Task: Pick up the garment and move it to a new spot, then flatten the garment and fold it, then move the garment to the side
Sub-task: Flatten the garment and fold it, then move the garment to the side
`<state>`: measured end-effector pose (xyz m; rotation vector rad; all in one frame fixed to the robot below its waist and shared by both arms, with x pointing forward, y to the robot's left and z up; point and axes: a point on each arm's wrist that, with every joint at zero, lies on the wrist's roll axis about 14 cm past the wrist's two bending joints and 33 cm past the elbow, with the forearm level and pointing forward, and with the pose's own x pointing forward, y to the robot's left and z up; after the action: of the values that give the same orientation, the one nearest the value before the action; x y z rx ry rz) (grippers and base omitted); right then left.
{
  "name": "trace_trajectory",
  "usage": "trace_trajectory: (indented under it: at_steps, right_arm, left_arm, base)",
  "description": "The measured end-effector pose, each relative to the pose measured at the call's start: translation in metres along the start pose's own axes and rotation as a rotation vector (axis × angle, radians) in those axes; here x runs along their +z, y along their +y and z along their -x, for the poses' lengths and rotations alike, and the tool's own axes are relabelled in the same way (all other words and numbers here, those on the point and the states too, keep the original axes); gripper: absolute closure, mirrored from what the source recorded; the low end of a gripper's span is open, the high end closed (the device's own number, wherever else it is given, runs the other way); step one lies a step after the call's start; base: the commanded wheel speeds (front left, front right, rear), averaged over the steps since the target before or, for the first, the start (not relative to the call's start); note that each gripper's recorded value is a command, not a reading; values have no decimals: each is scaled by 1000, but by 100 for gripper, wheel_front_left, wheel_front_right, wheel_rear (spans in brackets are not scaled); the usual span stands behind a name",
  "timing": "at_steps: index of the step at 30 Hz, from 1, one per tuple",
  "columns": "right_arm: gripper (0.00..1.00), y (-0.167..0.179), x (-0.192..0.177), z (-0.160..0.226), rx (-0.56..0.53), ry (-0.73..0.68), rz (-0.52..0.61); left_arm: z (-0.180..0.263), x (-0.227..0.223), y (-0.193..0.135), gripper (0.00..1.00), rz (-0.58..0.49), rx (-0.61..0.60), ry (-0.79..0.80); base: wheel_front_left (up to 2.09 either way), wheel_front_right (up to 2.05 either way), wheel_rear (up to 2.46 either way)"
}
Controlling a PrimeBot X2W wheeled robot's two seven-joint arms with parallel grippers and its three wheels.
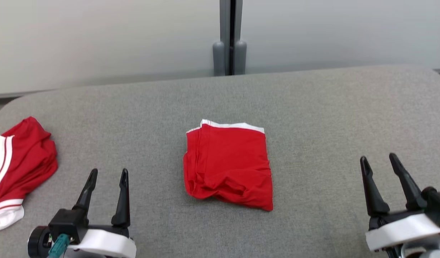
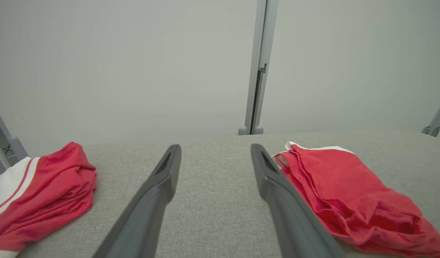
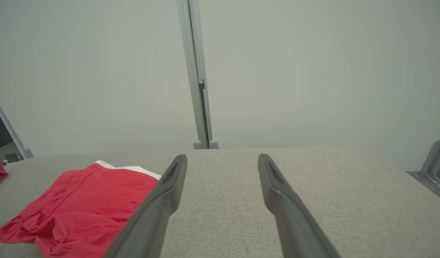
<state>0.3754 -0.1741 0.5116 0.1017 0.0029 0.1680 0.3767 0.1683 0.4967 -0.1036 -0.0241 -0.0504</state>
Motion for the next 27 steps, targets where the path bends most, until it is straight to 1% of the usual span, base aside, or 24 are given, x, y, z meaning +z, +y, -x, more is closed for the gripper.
trace_trajectory:
  at_steps: [9,27]
  right_arm:
    - [0,0,3,27,-21,12,1]
    - [0,4,9,27,-13,14,10]
  left_arm:
    - [18,8,-1,0,1,4,-6]
    - [23,7,-1,0,1,14,11]
  base:
    - [0,0,0]
    - [0,0,0]
